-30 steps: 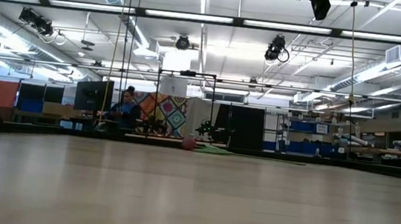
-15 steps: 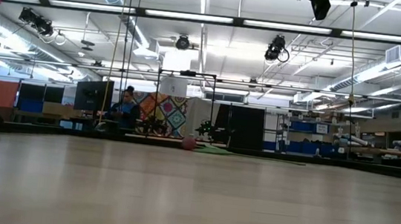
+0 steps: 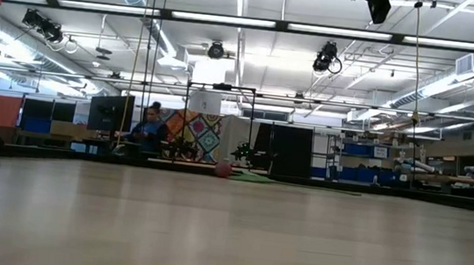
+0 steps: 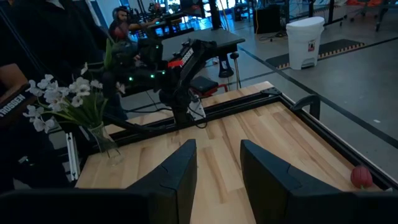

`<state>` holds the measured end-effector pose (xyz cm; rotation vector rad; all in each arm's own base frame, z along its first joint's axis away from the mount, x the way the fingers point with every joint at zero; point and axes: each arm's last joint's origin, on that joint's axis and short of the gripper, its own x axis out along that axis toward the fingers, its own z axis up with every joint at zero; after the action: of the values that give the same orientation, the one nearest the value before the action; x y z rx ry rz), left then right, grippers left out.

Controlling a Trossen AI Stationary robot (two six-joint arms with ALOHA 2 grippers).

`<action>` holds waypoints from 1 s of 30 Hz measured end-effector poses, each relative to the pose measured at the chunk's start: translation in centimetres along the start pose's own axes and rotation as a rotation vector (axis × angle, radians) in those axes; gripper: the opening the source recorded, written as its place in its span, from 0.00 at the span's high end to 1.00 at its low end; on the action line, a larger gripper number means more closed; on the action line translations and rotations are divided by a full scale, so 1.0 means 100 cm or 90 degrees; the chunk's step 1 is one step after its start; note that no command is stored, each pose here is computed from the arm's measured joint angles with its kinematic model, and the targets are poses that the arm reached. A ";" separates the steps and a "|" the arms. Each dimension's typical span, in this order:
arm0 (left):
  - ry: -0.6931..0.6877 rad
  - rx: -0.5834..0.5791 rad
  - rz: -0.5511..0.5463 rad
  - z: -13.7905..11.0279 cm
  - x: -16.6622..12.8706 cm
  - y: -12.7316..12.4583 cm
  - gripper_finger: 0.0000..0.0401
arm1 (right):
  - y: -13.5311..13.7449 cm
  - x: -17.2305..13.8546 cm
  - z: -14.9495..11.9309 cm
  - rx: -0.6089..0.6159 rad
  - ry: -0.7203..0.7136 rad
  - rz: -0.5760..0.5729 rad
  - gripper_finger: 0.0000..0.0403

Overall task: Sort flowers into vase by color
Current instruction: Put the bottom red flower into the transparent vase

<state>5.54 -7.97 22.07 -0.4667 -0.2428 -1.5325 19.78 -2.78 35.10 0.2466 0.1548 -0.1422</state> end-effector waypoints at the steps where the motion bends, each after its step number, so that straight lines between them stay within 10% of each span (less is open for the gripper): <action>1: 0.007 -0.010 0.003 0.000 0.000 0.001 0.61 | 0.000 0.000 0.000 0.000 0.000 0.000 0.67; 30: 0.222 -0.225 0.128 0.029 0.026 0.006 0.59 | 0.000 0.000 0.000 0.000 0.000 0.000 0.67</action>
<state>6.58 -9.04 25.65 -0.4745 0.3412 -1.4336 19.78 -2.78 35.10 0.2470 0.1544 -0.1419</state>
